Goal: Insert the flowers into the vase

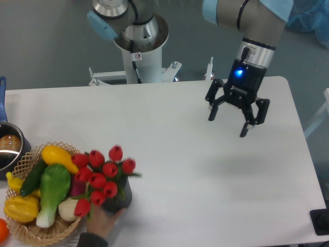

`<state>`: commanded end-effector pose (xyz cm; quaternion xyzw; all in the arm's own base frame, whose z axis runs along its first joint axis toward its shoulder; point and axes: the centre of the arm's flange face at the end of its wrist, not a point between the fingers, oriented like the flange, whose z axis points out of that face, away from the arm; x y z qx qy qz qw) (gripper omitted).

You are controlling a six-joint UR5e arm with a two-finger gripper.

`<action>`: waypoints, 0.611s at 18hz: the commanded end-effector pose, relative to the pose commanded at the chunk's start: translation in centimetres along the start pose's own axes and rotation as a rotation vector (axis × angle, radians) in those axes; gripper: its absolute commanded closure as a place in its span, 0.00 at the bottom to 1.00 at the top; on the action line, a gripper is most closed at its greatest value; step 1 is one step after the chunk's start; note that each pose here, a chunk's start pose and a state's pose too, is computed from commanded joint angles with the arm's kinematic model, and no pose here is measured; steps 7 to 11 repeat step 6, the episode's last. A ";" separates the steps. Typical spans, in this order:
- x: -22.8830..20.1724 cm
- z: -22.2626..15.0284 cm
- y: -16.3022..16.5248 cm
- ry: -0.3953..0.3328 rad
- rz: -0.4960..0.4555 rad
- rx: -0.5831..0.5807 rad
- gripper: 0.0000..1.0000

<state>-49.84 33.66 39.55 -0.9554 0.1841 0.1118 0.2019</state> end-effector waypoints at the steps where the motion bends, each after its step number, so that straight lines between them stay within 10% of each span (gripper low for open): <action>1: 0.0 0.8 0.2 0.012 0.005 -0.035 0.00; 11: -2.6 3.3 3.7 0.032 -0.024 -0.118 0.00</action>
